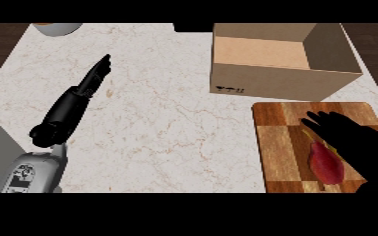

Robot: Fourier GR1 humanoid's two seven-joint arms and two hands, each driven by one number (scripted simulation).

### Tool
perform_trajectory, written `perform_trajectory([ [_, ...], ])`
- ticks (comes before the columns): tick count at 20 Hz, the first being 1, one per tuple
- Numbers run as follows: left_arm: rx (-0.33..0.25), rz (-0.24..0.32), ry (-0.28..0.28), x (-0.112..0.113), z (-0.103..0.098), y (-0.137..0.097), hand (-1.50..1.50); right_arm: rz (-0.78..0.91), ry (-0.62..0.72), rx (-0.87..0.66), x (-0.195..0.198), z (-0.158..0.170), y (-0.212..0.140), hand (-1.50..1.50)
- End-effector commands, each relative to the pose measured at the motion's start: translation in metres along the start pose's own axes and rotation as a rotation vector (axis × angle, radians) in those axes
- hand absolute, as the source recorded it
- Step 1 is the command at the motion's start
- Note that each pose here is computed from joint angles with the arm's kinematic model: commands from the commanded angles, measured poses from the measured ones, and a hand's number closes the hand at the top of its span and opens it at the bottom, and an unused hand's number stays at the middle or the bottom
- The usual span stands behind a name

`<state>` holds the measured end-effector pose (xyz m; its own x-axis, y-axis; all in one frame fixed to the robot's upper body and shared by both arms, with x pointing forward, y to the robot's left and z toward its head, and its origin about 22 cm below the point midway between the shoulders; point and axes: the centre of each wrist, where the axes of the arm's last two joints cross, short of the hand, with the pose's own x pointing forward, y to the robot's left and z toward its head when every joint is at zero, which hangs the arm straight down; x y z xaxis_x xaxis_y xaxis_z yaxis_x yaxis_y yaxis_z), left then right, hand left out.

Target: Pick the pear from the cutting board and place it in the cardboard box

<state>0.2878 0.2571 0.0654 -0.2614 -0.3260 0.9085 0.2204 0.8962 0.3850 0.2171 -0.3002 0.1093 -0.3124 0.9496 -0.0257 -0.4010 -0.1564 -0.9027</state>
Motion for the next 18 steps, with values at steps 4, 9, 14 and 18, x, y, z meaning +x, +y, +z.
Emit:
perform_trajectory([
  [4, 0.003, -0.007, 0.016, -0.019, 0.007, 0.024, 0.0, -0.018, -0.026, 0.027, 0.008, -0.012, 0.015, -1.5],
  [9, 0.011, -0.006, 0.015, -0.003, 0.012, 0.007, 0.0, 0.025, 0.043, 0.008, -0.009, -0.022, 0.029, -1.5],
  [14, -0.011, -0.014, 0.012, -0.001, 0.01, -0.008, 0.0, 0.014, 0.061, 0.016, -0.035, -0.026, 0.038, -1.5],
  [18, -0.004, -0.025, 0.011, -0.012, 0.011, 0.0, 0.0, 0.001, 0.035, 0.067, -0.009, -0.04, 0.051, -1.5],
])
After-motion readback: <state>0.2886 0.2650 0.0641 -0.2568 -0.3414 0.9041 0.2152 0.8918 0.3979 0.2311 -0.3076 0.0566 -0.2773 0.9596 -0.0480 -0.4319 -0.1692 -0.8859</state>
